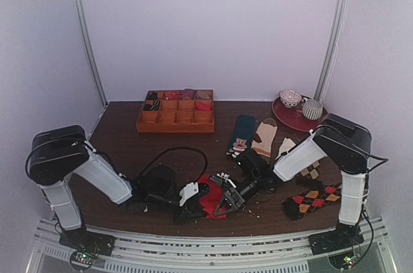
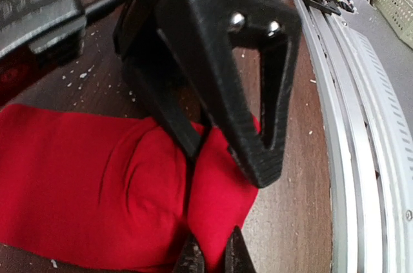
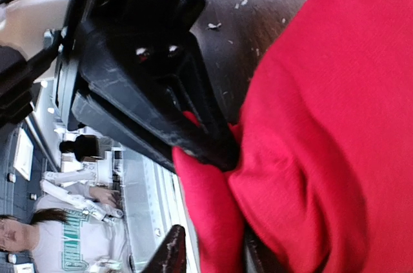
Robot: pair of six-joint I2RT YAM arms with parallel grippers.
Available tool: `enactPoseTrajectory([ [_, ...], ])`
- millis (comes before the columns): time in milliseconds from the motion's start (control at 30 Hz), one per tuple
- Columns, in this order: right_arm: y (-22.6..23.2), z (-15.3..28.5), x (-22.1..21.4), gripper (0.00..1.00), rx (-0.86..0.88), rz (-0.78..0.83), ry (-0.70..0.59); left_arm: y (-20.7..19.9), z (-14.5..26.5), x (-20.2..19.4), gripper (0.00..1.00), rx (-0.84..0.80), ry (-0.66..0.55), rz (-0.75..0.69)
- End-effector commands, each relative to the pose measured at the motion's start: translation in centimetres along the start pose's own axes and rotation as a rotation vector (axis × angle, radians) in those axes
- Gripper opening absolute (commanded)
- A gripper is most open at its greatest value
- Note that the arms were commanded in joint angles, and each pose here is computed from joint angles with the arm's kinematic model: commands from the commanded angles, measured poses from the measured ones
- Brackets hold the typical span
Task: Roll the socks
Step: Roll the sock at the center of the board.
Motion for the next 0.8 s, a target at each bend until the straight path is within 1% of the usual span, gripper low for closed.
enactPoseTrajectory([
  [0, -0.7, 3.1, 1.2, 0.36, -0.232, 0.114, -0.178, -1.7, 0.3, -6.0, 0.0, -0.088, 0.33, 0.259],
  [133, 2.3, 6.4, 1.8, 0.43, -0.435, 0.456, -0.385, -1.8, 1.3, -8.3, 0.0, -0.121, 0.394, 0.45],
  [233, 3.8, 6.7, 0.3, 0.45, -0.558, 0.728, -0.444, -1.9, 2.0, -9.9, 0.0, -0.135, 0.433, 0.563],
  [267, 4.3, 6.7, -0.1, 0.46, -0.605, 0.843, -0.474, -2.0, 2.2, -10.2, 0.0, -0.131, 0.445, 0.584],
  [333, 5.0, 6.1, -1.6, 0.48, -0.66, 1.01, -0.498, -2.2, 2.5, -10.7, 0.0, -0.136, 0.463, 0.616],
  [367, 5.1, 5.8, -1.9, 0.5, -0.683, 1.059, -0.501, -2.2, 2.6, -10.9, 0.0, -0.137, 0.473, 0.629],
  [433, 5.0, 5.0, -2.1, 0.51, -0.722, 1.101, -0.476, -2.4, 2.6, -11.2, 0.0, -0.145, 0.492, 0.648],
  [600, 4.3, 2.2, -2.3, 0.53, -0.8, 1.191, -0.364, -2.5, 2.5, -11.5, 0.0, -0.156, 0.507, 0.661],
  [667, 4.1, 1.5, -2.3, 0.53, -0.837, 1.218, -0.356, -2.5, 2.5, -11.5, 0.0, -0.156, 0.507, 0.66],
  [767, 4.1, 0.8, -2.2, 0.54, -0.836, 1.24, -0.35, -2.6, 2.5, -11.8, 0.0, -0.158, 0.514, 0.665],
])
Point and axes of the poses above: each gripper's point midway between its finger pads, its own z axis back along the fingers, its own y axis along the line the jaws close on, x = y × z, the point moved 4 cm from there along z, back along the fingers, and after that the axes turned 11 degrees about -z, right-handed, at the moved point
